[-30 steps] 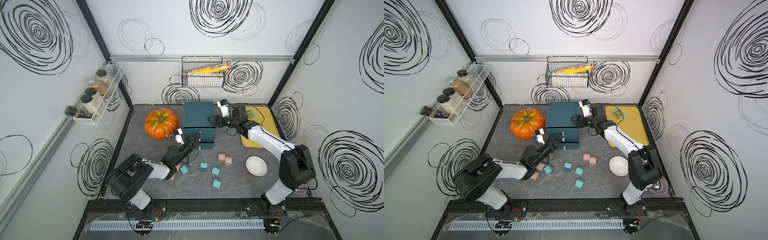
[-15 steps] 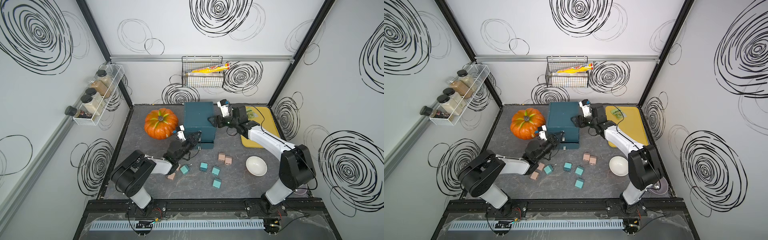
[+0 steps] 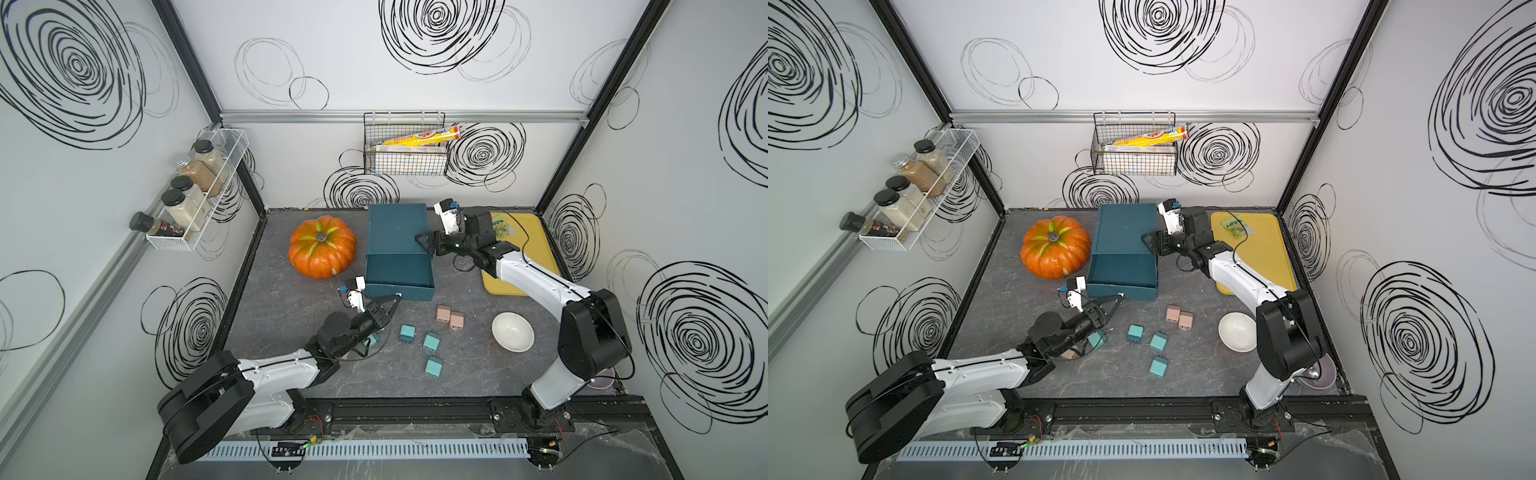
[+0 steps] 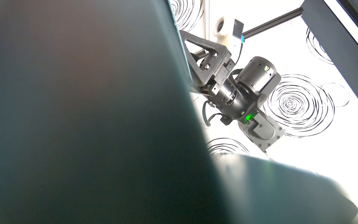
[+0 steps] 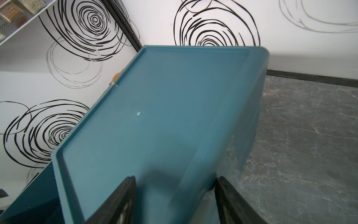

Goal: Place the plugs into the drawer by color
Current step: Open the drawer in the storage box, then pick up the plug from the center of the board.

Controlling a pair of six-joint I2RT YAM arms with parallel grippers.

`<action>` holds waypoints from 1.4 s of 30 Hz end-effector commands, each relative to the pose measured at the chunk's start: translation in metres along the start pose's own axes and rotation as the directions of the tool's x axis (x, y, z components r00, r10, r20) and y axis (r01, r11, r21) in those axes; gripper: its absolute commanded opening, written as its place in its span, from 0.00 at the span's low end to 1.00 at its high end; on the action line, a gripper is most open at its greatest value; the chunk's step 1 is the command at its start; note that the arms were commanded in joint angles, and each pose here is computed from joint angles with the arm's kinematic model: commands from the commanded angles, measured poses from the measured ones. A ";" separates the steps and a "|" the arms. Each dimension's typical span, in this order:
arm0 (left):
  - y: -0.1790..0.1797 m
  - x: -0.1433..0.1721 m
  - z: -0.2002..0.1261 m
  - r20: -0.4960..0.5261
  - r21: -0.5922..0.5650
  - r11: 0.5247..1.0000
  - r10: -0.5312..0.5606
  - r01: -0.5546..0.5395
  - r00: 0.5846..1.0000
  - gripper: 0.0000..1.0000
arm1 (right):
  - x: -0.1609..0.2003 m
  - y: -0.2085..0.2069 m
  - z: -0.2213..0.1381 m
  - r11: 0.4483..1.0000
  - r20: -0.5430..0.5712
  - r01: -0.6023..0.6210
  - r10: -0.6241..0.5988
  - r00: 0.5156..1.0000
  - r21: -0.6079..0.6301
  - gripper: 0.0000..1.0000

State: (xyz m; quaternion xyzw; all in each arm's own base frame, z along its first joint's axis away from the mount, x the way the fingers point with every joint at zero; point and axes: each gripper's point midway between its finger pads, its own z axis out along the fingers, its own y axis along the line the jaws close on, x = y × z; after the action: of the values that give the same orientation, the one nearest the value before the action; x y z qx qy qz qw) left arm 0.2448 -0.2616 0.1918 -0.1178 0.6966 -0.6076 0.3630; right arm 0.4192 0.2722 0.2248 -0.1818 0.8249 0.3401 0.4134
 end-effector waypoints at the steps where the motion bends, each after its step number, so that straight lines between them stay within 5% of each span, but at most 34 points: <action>1: -0.008 0.025 -0.005 -0.079 0.041 0.999 0.021 -0.017 0.997 0.00 | 0.043 -0.014 0.008 0.999 -0.137 -0.027 0.033 0.990 0.042 0.68; 5: -0.003 0.035 0.001 -0.085 -0.003 0.999 0.039 -0.039 0.996 0.01 | 0.046 -0.011 0.008 0.999 -0.143 -0.032 0.036 0.989 0.025 0.68; 7: -0.001 0.036 -0.004 -0.081 0.013 1.000 0.018 -0.017 0.997 0.18 | 0.047 -0.011 0.007 0.999 -0.141 -0.030 0.033 0.989 0.028 0.68; 9: 0.005 0.035 -0.005 -0.075 -0.010 1.000 0.015 -0.016 0.997 0.21 | 0.046 -0.010 0.006 0.999 -0.138 -0.031 0.034 0.990 0.021 0.69; 12: 0.003 0.033 -0.009 -0.067 -0.015 0.999 0.029 -0.030 0.997 0.39 | 0.043 -0.005 0.005 1.000 -0.136 -0.031 0.031 0.990 0.001 0.76; 14: 0.000 0.033 -0.011 -0.070 -0.021 0.998 0.053 -0.055 0.996 0.39 | 0.033 0.000 0.002 1.000 -0.110 -0.020 0.019 0.994 -0.012 0.79; 19: 0.000 0.024 -0.027 -0.044 -0.077 0.994 0.074 -0.078 0.996 0.64 | 0.001 0.018 -0.018 0.999 -0.041 0.008 -0.010 0.999 -0.035 0.82; 23: 0.010 0.017 -0.047 -0.015 -0.142 0.985 0.100 -0.101 0.995 0.73 | -0.015 0.016 -0.048 0.998 0.030 0.008 -0.010 0.999 0.061 0.84; 25: 0.018 0.013 -0.055 -0.006 -0.199 0.973 0.121 -0.120 0.993 0.76 | -0.013 -0.006 -0.072 0.977 0.059 -0.040 0.028 0.998 0.211 0.85; 28: 0.022 0.010 -0.060 -0.048 -0.253 0.949 0.183 -0.190 0.982 0.78 | 0.017 -0.035 -0.105 0.921 0.059 -0.072 0.053 0.997 0.384 0.83; 32: 0.014 0.006 -0.060 -0.148 -0.289 0.891 0.321 -0.351 0.935 0.97 | 0.084 -0.054 -0.121 0.893 -0.016 -0.091 0.109 0.994 0.440 0.80; 37: -0.004 0.013 -0.053 -0.187 -0.156 0.851 0.472 -0.501 0.861 0.99 | 0.163 -0.048 -0.107 0.922 -0.139 -0.128 0.190 0.972 0.367 0.73; 42: -0.012 0.030 -0.046 -0.232 -0.037 0.821 0.548 -0.570 0.804 0.99 | 0.208 -0.059 -0.098 0.901 -0.247 -0.088 0.209 0.946 0.424 0.74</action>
State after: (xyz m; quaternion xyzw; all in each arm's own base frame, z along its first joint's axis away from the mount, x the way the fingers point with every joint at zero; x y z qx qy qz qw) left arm 0.1968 -0.2349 0.1731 0.0717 0.7995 -0.4291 0.4142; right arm 0.2733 0.1579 0.0783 -0.0825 0.9387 0.1705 0.2879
